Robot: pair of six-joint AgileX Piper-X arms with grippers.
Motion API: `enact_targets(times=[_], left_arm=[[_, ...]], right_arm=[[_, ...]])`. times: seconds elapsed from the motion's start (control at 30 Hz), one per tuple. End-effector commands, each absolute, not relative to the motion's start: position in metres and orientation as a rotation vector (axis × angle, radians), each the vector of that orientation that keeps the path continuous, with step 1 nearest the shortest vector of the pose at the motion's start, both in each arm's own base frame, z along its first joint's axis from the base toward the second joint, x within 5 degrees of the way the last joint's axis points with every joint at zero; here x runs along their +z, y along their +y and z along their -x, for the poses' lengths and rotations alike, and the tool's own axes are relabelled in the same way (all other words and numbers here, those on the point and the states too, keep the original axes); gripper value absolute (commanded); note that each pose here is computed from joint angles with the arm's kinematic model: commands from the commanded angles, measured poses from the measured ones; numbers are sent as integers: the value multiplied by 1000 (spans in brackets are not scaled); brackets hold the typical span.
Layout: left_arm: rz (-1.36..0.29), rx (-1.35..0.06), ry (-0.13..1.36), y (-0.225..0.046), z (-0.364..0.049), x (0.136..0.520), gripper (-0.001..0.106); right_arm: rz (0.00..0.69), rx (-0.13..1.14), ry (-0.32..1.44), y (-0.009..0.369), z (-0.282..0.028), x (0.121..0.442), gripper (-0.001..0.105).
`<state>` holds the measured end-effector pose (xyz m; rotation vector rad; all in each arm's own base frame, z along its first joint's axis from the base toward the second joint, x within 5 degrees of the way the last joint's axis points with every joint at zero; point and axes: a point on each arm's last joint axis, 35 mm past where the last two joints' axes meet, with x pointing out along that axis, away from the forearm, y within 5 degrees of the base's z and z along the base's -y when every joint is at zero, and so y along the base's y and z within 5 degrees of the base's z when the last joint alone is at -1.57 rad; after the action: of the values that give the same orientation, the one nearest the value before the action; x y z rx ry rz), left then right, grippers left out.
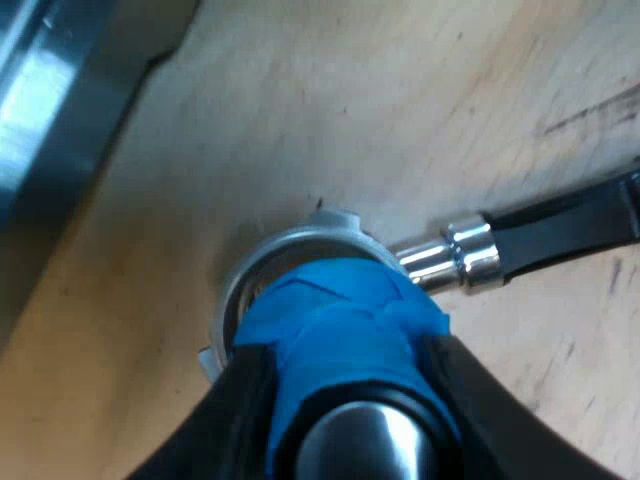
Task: Grind coffee beans and then tamp
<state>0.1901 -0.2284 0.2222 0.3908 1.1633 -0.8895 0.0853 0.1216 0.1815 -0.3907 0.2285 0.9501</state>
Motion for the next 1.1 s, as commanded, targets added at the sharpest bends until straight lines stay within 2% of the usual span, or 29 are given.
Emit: enact_targets(times=[0.03,0.53,1.1], left_arm=[[-393,-899,1151,-231,-191,222,0],[-374,-894,1134,-232,-193,222,0],[-347,-863,1160,-234,-194,204,0]], right_arm=[[383,956,209,122,-85,185,54],[383,956,209,122,-85,185,54],[383,956,209,122,-85,185,54]])
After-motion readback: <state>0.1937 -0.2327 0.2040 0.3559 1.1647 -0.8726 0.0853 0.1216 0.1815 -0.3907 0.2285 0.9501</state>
